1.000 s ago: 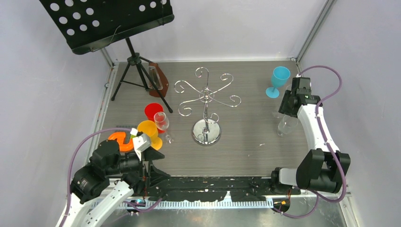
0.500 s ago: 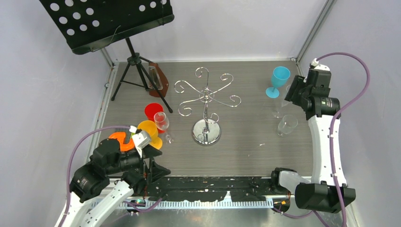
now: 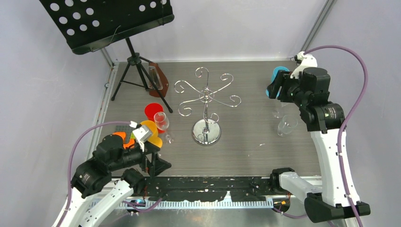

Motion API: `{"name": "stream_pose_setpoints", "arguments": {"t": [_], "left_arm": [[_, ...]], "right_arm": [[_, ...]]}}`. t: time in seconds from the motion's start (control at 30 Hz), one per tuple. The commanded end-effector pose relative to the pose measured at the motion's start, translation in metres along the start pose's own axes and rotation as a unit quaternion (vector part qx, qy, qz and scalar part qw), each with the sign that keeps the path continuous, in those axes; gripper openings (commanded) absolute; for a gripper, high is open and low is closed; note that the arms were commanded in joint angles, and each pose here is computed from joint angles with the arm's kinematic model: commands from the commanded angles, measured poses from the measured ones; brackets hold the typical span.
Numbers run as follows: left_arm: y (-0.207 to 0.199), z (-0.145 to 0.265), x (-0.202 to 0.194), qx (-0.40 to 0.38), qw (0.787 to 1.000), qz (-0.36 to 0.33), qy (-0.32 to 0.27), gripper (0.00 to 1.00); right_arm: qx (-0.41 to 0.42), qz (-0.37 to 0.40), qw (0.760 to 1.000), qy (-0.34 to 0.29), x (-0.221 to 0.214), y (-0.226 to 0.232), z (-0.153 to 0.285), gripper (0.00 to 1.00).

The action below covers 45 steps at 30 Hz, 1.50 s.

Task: Take the wine glass off the wine glass rack
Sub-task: Reset both arms

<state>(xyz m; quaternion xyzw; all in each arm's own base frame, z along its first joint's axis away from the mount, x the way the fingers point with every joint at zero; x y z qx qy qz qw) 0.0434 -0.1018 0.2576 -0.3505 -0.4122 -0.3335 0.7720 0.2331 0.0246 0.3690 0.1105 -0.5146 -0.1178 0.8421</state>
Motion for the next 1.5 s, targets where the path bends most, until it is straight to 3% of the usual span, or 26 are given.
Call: {"name": "stream_pose_setpoints", "arguments": {"t": [0.0,0.27,0.5,0.6,0.63,1.0,1.13,1.47], "left_arm": [[0.004,0.003,0.020,0.031,0.999,-0.003,-0.034,1.00],[0.014,0.004,0.034,0.086,0.994,0.020,-0.068,1.00],[0.025,0.019,0.053,0.164,0.980,0.023,-0.108,1.00],[0.029,0.027,0.062,0.195,0.973,0.023,-0.119,1.00],[0.030,0.029,0.065,0.202,0.972,0.023,-0.120,1.00],[0.041,0.047,0.081,0.281,0.951,0.026,-0.128,0.99],[0.041,0.048,0.084,0.283,0.949,0.034,-0.133,1.00],[0.042,0.050,0.082,0.294,0.946,0.045,-0.131,1.00]], "right_arm": [[0.083,0.019,0.995,-0.060,0.023,0.035,0.027,0.67],[0.208,0.047,0.974,-0.077,0.014,0.071,0.047,0.71],[0.268,0.050,0.956,-0.104,-0.001,0.074,0.074,0.79],[0.275,0.043,0.957,-0.081,-0.020,0.069,0.071,0.89],[0.275,0.042,0.958,-0.075,-0.025,0.068,0.069,0.99],[0.215,0.013,0.977,-0.002,-0.084,0.039,0.045,0.95],[0.171,0.002,0.985,0.005,-0.091,0.029,0.036,0.95],[0.181,-0.001,0.983,0.025,-0.097,0.033,0.026,0.95]]}}
Point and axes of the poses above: each gripper's point midway between its finger pads, its own z axis back along the fingers, its own y axis along the line the jaws close on, x = y × z, the point moved 6 cm from there along z, back along the fingers, and after that the axes turned 8 degrees about -z, right-handed, at the moved point
